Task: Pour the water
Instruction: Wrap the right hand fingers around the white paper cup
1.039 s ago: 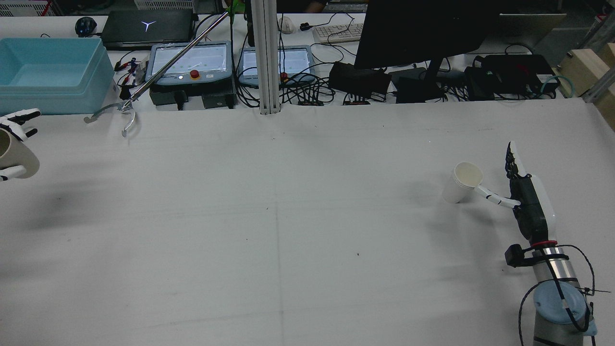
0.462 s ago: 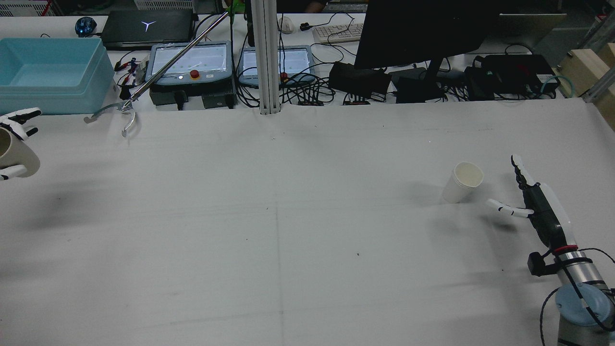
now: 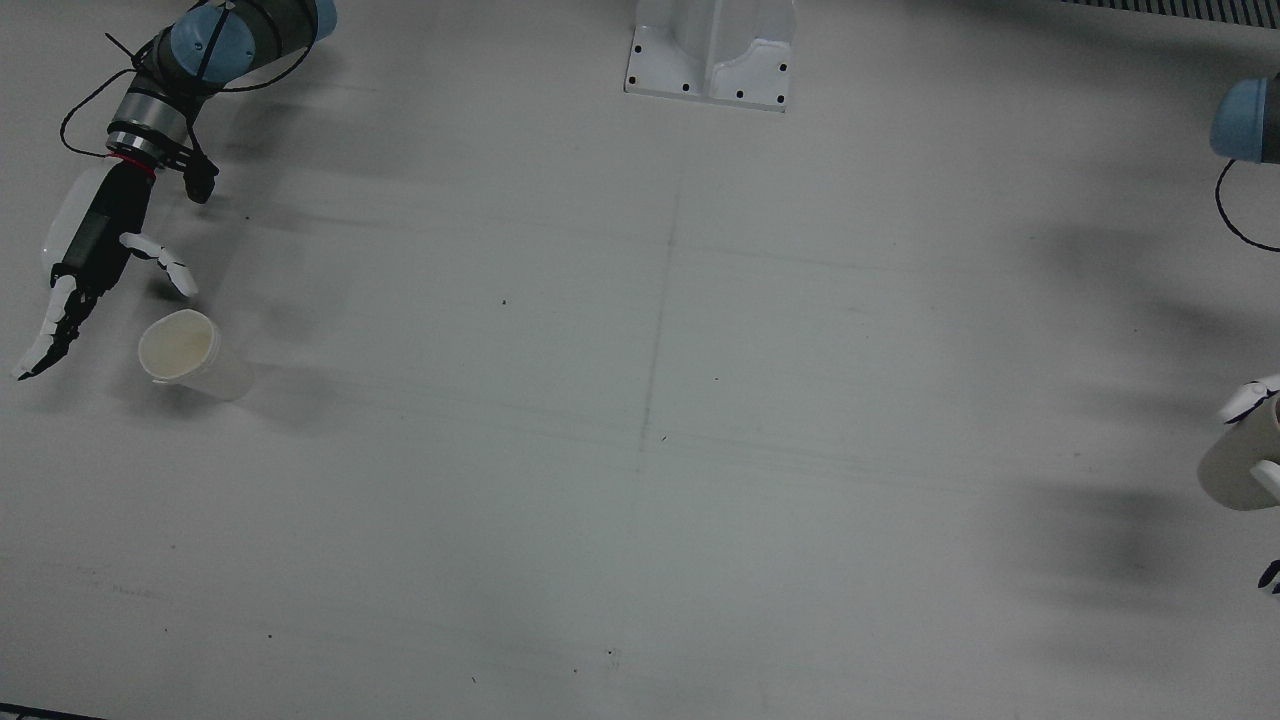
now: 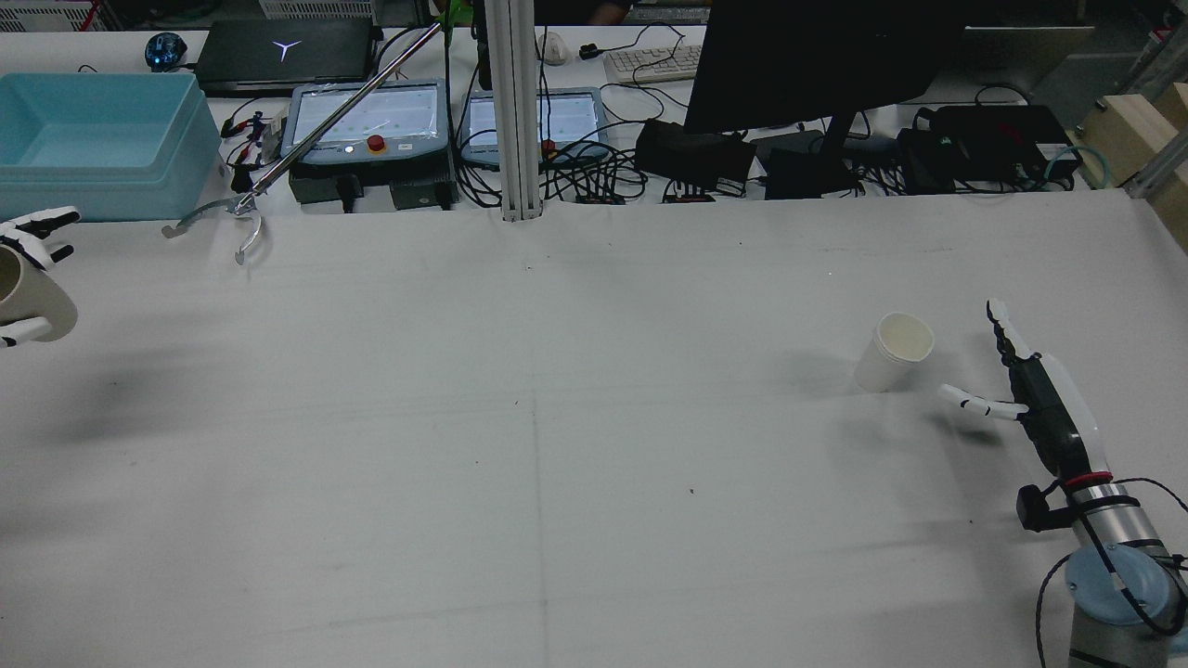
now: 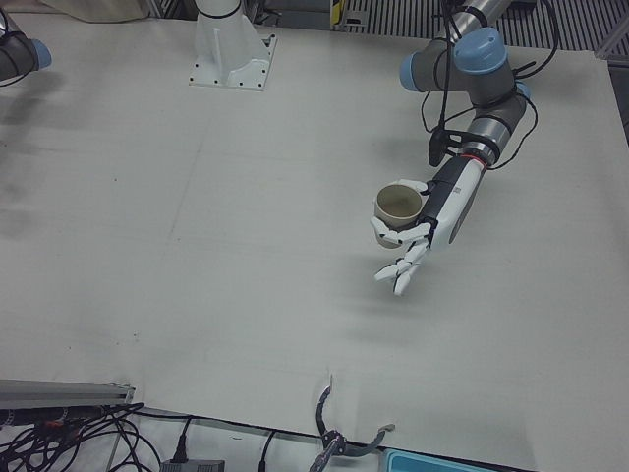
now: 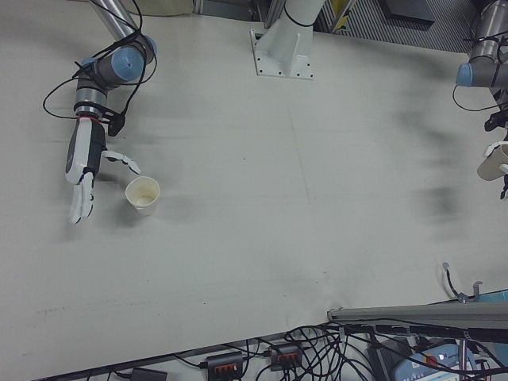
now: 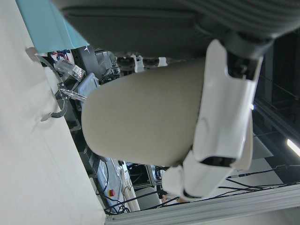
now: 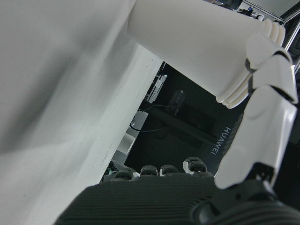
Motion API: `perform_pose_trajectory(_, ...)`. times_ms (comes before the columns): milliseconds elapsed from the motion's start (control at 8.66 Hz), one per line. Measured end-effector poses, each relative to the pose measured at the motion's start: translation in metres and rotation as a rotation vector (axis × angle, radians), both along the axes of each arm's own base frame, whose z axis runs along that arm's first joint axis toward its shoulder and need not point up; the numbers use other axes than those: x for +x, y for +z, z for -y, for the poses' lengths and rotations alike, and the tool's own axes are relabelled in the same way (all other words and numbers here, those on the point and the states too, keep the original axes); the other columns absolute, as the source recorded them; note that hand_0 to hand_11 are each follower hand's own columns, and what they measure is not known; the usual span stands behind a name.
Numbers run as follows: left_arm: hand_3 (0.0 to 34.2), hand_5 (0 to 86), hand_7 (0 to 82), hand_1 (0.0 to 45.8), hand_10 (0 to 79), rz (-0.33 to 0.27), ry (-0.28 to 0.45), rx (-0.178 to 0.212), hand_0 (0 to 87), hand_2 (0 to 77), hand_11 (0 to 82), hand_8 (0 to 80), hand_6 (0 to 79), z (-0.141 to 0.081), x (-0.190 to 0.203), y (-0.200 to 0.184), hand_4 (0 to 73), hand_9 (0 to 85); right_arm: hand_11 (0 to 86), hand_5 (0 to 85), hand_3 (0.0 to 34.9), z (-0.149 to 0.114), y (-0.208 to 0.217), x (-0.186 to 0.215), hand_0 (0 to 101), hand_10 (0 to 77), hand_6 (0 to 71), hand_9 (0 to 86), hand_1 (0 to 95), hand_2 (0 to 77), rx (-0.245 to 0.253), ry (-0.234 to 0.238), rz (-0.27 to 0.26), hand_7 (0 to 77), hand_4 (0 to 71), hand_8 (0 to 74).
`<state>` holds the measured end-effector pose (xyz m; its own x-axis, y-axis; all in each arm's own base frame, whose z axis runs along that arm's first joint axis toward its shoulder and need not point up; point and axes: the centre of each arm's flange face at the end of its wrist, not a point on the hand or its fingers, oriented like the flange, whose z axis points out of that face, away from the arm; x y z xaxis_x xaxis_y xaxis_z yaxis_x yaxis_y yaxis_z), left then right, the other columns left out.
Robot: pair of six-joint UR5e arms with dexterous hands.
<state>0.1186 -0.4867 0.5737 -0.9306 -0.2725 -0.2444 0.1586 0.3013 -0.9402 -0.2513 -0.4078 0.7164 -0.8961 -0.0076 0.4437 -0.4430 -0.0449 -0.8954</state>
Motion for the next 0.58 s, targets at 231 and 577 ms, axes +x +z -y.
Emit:
perform_pose_trajectory(231, 0.0, 39.8, 15.8, 21.3, 7.1, -0.001, 0.000, 0.000, 74.5, 37.1, 14.2, 3.8, 11.4, -0.001, -0.001, 0.000, 48.0, 4.9, 1.1, 0.5, 0.0, 0.008, -0.014, -0.012, 47, 0.5, 0.5, 1.1, 18.0, 21.3, 0.016, 0.000, 0.016, 1.1, 3.3, 0.5)
perform_pose_trajectory(577, 0.0, 39.8, 15.8, 21.3, 7.1, -0.004, 0.018, 0.017, 73.8, 37.1, 14.2, 3.8, 11.4, 0.000, 0.001, -0.009, 48.0, 4.9, 1.1, 0.5, 0.0, -0.004, -0.024, -0.029, 47, 0.5, 0.5, 1.1, 17.5, 18.5, 0.019, -0.046, 0.013, 1.1, 3.3, 0.5)
